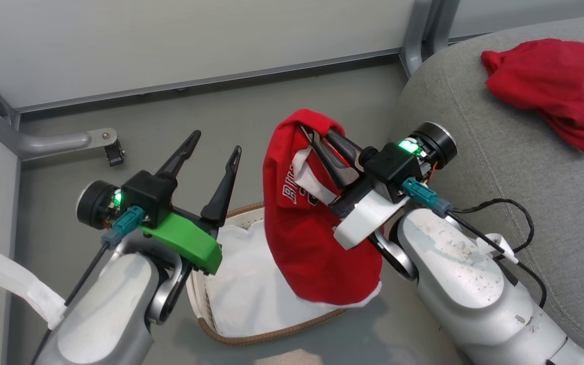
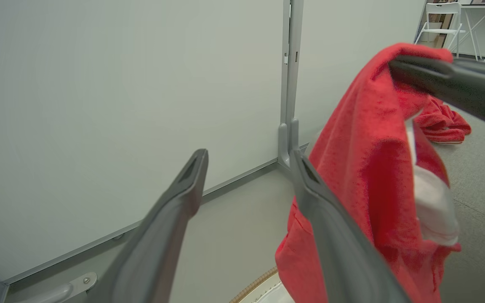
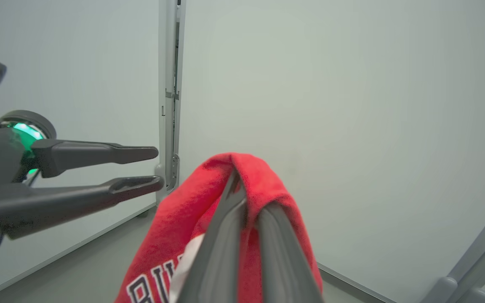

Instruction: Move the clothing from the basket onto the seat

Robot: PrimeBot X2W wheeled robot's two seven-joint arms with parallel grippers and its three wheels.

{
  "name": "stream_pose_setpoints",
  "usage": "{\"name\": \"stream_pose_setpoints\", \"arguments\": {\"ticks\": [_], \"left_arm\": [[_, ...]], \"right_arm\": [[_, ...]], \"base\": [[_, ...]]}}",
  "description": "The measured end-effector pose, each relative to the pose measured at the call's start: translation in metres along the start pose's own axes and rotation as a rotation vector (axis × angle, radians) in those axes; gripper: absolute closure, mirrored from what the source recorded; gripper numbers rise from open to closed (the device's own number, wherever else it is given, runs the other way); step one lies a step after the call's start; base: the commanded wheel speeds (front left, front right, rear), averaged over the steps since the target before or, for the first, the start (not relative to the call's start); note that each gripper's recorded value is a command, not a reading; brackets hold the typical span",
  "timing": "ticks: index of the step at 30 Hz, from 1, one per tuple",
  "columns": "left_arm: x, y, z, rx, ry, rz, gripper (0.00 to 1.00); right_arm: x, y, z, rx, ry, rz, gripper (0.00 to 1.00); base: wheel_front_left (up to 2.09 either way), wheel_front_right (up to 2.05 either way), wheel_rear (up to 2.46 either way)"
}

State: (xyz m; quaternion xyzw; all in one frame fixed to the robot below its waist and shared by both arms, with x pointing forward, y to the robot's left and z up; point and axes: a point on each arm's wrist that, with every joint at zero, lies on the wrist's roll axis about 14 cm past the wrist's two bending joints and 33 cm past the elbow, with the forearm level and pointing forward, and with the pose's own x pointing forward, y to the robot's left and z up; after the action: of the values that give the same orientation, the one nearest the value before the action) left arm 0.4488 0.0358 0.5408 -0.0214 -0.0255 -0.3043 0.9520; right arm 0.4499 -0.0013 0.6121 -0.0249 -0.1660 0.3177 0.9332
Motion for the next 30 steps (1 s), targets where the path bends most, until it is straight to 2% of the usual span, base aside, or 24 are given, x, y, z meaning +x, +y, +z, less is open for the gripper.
{"name": "stream_pose_setpoints", "arguments": {"ticks": [9,17,24,30], "left_arm": [[-0.007,-0.029,-0.032,-0.076,0.043,-0.029,0.0],[-0.004,-0.045,-0.042,-0.097,0.053,-0.06,0.0],[0.006,-0.054,-0.046,-0.097,0.05,-0.092,0.0],[0.019,-0.076,-0.055,-0.11,0.059,-0.164,0.0]], "right_arm": [[-0.015,-0.021,-0.003,-0.023,0.013,-0.066,1.0],[-0.027,-0.043,0.002,-0.055,0.011,-0.129,1.0],[-0.045,-0.073,0.013,-0.121,0.006,-0.206,1.0],[-0.073,-0.105,0.019,-0.196,0.03,-0.288,1.0]], "base": [[0.0,0.0,0.0],[0.0,0.0,0.0],[0.0,0.0,0.0],[0.0,0.0,0.0]]}}
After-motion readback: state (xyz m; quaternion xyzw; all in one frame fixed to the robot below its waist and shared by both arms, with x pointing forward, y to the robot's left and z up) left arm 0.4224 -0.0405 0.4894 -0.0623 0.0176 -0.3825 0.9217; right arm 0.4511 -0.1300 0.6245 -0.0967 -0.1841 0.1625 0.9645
